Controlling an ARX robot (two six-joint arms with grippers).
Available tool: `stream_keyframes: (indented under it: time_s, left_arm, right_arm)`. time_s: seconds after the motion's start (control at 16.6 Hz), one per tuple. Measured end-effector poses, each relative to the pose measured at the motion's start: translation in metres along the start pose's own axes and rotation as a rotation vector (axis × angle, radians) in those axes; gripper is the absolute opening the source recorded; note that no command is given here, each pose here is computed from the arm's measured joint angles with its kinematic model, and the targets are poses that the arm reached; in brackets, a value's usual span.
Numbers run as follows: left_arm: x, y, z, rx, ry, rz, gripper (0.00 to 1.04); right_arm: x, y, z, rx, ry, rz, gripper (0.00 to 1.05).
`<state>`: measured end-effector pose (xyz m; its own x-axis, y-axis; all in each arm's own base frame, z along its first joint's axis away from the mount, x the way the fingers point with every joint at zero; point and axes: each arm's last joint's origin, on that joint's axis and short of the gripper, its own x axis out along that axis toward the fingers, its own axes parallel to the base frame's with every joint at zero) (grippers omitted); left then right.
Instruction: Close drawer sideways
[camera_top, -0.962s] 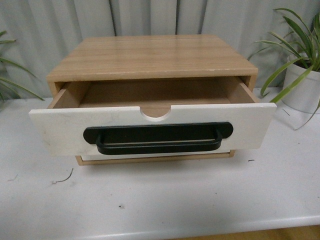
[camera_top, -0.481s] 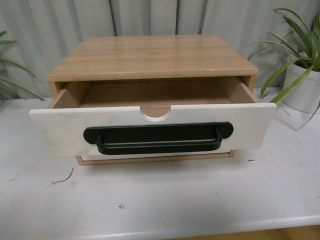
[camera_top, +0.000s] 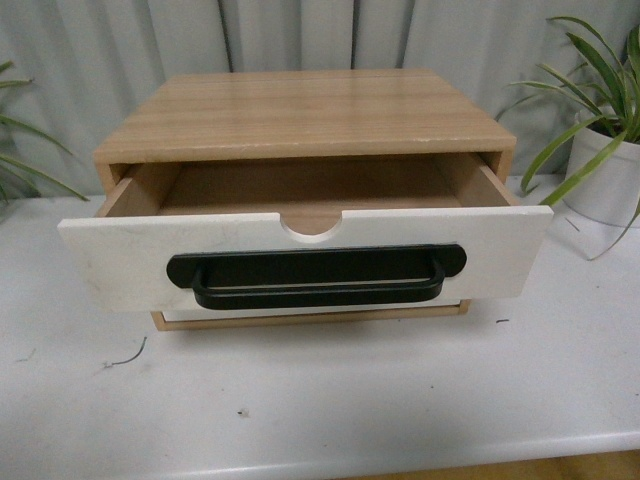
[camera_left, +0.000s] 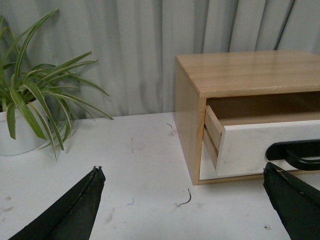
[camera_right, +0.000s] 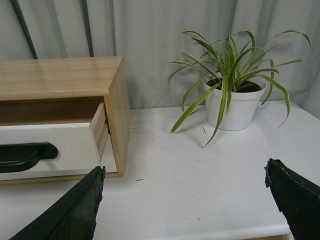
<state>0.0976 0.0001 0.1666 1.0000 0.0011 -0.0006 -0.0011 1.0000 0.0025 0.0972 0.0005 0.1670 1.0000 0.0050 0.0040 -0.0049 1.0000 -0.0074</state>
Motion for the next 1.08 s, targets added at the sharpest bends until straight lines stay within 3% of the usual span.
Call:
stream_keyframes:
  time_s: [0.9, 1.02, 1.08]
  left_arm:
    - [0.0, 0.0, 0.0, 0.0, 0.0, 0.0, 0.98]
    - [0.002, -0.002, -0.001, -0.083, 0.027, -0.033, 0.98]
    - [0.006, -0.006, 0.0, -0.088, 0.062, -0.079, 0.98]
  right_arm:
    - [0.0, 0.0, 0.0, 0.0, 0.0, 0.0, 0.98]
    - [0.004, 0.005, -0.004, 0.12, 0.111, -0.046, 0.98]
    - [0.008, 0.011, 0.005, 0.144, 0.122, 0.02, 0.98]
